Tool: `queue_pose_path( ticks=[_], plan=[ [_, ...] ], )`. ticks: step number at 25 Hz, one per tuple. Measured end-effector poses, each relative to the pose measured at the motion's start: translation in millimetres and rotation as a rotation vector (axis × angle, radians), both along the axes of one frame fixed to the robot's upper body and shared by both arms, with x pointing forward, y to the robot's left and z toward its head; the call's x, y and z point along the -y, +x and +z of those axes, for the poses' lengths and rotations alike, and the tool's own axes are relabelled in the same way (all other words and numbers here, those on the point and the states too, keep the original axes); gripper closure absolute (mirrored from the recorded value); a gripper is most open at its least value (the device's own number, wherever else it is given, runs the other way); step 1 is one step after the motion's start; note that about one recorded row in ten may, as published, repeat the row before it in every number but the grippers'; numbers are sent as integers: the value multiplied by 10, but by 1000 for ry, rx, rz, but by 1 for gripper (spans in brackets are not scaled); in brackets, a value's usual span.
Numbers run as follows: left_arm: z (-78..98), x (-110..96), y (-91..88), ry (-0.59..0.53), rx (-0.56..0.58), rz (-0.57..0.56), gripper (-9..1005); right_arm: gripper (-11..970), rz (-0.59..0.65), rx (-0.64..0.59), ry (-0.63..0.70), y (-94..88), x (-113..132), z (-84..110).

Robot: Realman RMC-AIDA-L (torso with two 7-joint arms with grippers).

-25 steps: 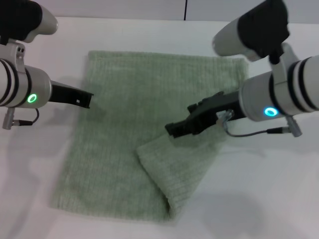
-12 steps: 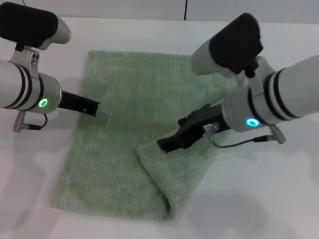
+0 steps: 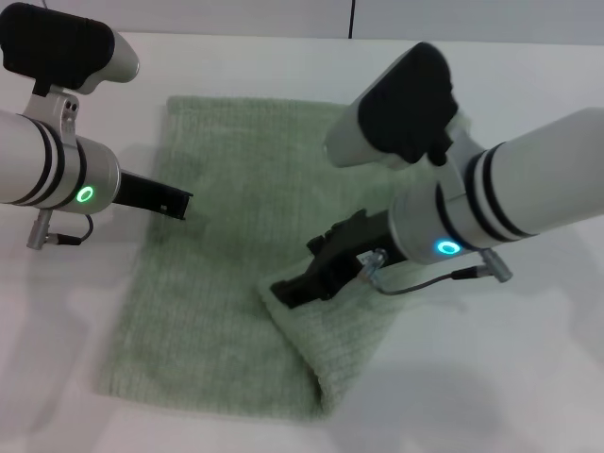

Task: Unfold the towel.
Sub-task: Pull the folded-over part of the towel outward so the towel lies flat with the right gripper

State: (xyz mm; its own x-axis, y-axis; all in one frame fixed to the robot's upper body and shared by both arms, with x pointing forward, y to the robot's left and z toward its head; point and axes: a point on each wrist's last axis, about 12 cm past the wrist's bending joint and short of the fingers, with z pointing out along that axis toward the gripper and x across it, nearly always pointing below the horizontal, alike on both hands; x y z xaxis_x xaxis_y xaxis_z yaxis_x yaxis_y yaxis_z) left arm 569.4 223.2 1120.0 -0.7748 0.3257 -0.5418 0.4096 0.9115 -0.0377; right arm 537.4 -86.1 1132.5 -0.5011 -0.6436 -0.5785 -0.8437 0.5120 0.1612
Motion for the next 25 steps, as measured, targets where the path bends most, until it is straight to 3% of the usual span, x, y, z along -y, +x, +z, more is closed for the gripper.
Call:
queue_pose_path(
  ticks=[9,24,25],
  plan=[
    [-3,13,-10,2,-5,-5,998,226,37,5,-39,48,-144,-135],
    [3,33,-20,2,-6,-11,998,302,17,-1,-66,134,-103,-212],
    [4,33,-19,2,-6,-11,998,413,18,-1,-65,134,-106,-206]
  ],
)
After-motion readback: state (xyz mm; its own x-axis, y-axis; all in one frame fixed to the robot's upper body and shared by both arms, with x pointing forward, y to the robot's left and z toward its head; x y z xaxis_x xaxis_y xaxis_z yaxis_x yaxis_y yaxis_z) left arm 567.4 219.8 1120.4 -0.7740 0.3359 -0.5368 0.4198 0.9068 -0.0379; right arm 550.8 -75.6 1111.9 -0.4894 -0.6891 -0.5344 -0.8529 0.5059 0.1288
